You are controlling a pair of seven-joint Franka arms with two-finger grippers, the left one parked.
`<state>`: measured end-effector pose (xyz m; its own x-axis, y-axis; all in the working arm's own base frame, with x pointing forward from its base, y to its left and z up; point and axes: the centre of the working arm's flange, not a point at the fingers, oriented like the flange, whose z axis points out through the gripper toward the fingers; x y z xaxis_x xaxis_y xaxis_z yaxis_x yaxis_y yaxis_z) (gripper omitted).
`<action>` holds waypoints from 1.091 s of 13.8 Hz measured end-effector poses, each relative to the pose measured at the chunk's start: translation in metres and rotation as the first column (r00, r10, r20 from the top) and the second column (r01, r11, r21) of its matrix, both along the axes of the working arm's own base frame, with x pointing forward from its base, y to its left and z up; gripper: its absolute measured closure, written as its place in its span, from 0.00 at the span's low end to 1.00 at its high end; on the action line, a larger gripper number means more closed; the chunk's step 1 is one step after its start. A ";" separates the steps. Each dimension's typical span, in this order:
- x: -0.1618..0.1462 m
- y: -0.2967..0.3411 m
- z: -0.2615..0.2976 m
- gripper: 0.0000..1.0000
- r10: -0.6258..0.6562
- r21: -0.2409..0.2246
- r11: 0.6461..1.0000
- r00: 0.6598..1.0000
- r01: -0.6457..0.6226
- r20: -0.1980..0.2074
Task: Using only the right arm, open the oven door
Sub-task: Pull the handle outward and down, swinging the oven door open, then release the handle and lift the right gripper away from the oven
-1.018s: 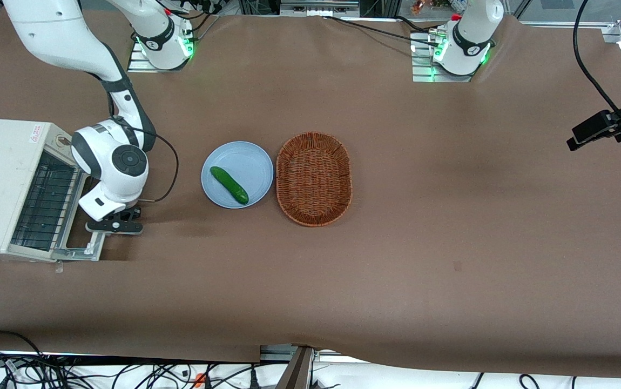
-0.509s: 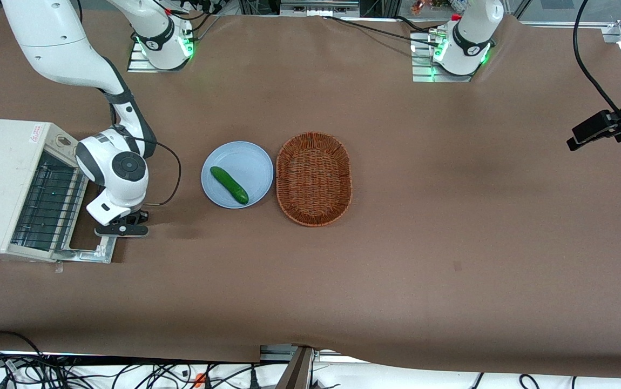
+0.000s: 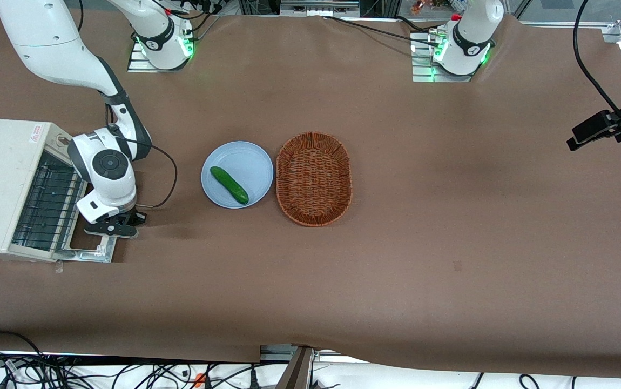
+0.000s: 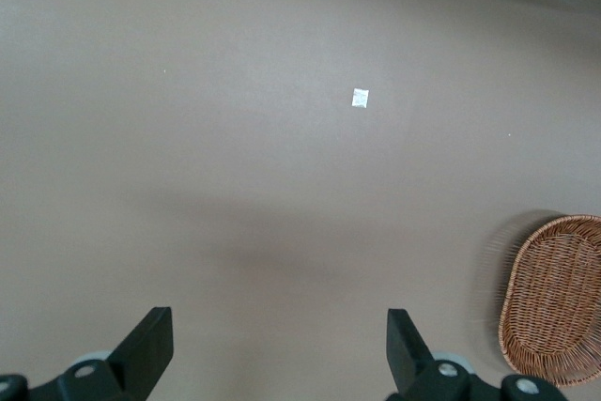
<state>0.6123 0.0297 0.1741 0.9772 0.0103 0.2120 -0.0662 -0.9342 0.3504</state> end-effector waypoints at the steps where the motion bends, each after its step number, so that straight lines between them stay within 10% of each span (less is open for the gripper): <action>1: 0.000 0.006 0.001 0.99 -0.003 0.009 1.000 1.000 0.003 -0.003; 8: 0.013 0.077 0.056 0.99 -0.148 0.048 0.987 0.979 0.156 -0.140; 15: 0.016 0.076 0.206 0.31 -0.127 0.206 0.960 0.949 0.191 -0.289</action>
<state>0.6281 0.1054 0.3804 0.9826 -0.1669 -0.0816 -0.1530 -0.9761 0.1540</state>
